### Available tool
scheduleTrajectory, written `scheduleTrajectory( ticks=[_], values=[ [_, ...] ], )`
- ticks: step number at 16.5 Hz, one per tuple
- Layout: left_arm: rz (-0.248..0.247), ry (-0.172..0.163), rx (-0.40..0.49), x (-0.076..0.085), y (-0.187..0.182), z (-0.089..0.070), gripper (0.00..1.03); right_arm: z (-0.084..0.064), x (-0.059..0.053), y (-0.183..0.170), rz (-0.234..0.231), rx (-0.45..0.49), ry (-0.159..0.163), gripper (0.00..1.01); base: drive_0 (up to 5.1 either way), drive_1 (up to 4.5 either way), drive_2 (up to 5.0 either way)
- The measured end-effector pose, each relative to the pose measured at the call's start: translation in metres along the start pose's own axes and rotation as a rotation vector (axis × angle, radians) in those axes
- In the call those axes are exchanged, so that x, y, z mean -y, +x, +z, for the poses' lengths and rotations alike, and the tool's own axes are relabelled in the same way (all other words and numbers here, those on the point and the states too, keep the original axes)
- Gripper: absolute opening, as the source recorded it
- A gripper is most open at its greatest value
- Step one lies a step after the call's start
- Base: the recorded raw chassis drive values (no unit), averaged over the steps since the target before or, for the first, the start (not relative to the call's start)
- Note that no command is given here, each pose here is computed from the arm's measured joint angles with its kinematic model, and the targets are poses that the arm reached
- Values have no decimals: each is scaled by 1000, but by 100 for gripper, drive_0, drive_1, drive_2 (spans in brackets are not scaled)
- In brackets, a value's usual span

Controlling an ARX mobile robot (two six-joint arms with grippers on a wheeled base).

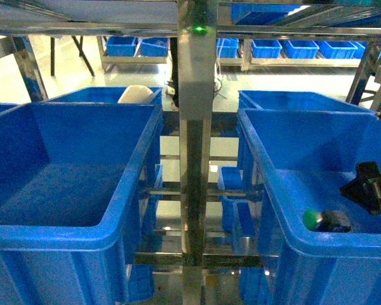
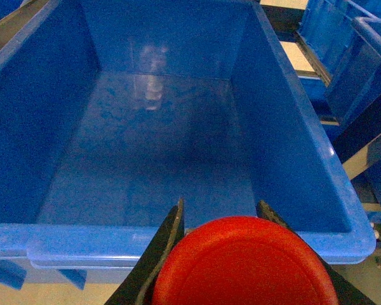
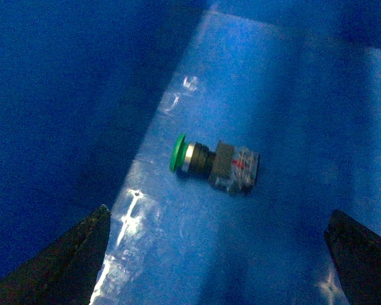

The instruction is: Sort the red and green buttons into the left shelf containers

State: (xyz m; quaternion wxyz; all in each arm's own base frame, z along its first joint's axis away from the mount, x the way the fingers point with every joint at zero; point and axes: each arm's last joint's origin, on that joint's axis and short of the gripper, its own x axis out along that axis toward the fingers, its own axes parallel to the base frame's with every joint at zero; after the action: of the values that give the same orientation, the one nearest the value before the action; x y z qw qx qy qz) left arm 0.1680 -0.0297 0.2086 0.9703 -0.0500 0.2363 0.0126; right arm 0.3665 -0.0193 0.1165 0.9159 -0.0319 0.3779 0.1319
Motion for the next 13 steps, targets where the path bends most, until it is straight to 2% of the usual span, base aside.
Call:
scheduleTrajectory(
  ticks=[3, 5, 6, 8, 10, 11, 13],
  values=[
    [0, 0, 0, 0, 0, 0, 28, -3, -4, -38, -48, 140, -20, 98, 0, 0, 0],
    [0, 0, 0, 0, 0, 0, 28, -18, -13, -63, -56, 186, -20, 98, 0, 0, 0],
    [0, 0, 0, 0, 0, 0, 28, -31, -19, -77, -63, 210, -18, 98, 0, 0, 0],
    [0, 0, 0, 0, 0, 0, 28, -56, -34, -113, -91, 327, -32, 98, 0, 0, 0],
    [0, 0, 0, 0, 0, 0, 28, -87, -49, -141, -105, 379, -8, 98, 0, 0, 0],
    [0, 0, 0, 0, 0, 0, 28, -111, -57, -149, -104, 365, 4, 98, 0, 0, 0],
    [0, 0, 0, 0, 0, 0, 28, -143, -63, -161, -126, 323, 63, 98, 0, 0, 0]
  ],
)
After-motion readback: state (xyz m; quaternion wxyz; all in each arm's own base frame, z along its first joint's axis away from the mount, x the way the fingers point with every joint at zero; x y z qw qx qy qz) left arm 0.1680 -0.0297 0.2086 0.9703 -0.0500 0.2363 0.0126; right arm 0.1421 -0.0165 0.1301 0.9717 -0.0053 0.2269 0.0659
